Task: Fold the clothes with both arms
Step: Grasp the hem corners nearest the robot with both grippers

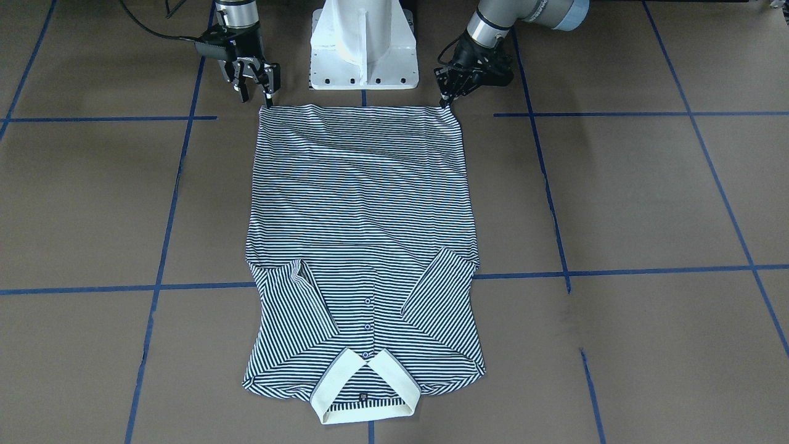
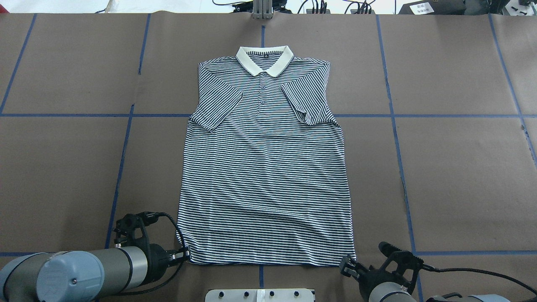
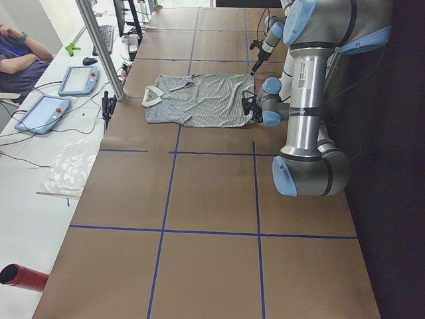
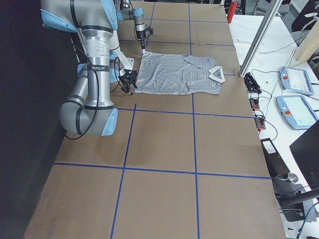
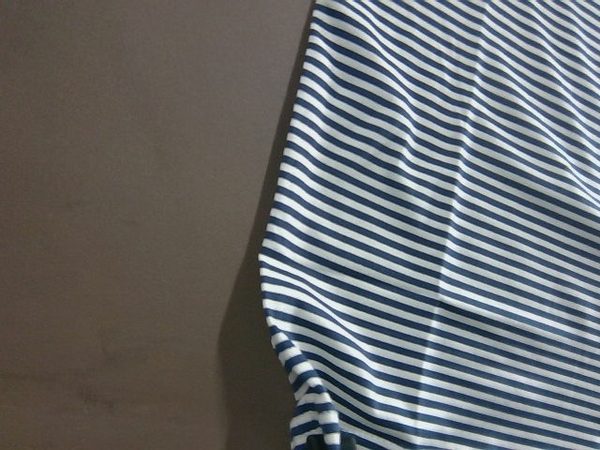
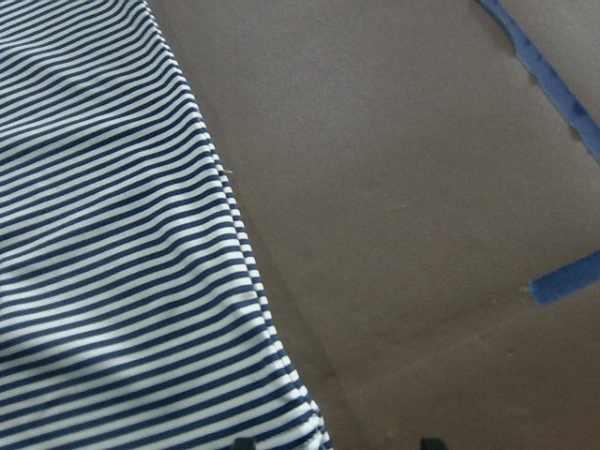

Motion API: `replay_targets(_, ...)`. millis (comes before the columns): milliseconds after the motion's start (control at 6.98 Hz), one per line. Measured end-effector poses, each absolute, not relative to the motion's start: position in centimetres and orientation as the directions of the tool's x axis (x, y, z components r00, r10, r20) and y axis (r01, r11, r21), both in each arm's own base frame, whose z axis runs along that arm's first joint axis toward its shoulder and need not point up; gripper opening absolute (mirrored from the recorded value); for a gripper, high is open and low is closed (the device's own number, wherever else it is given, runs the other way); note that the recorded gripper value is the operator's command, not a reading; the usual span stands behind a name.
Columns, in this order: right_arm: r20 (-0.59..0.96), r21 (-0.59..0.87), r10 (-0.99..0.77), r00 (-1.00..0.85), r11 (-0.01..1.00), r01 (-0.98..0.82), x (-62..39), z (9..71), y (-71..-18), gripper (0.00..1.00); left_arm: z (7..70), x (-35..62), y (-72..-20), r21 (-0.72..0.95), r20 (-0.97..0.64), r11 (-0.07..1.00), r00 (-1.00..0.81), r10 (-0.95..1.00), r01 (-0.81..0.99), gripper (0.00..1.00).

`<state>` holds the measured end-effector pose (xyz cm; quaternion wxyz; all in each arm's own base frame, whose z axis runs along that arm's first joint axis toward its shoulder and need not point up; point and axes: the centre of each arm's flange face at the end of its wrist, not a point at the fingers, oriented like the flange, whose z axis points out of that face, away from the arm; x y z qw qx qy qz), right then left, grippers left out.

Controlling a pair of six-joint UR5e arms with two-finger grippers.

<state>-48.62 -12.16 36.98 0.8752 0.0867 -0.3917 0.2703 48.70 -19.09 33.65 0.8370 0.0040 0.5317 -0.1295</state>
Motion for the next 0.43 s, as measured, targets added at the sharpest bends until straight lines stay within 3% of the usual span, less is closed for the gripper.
replay_targets(430, 0.737, -0.06, 0.401, 0.544, 0.841, -0.538, -50.1, 36.7, -11.7, 0.59, 33.5, 48.6, -19.1, -0.132, -0.892, 0.966, 0.399, -0.213, 0.221, 0.0)
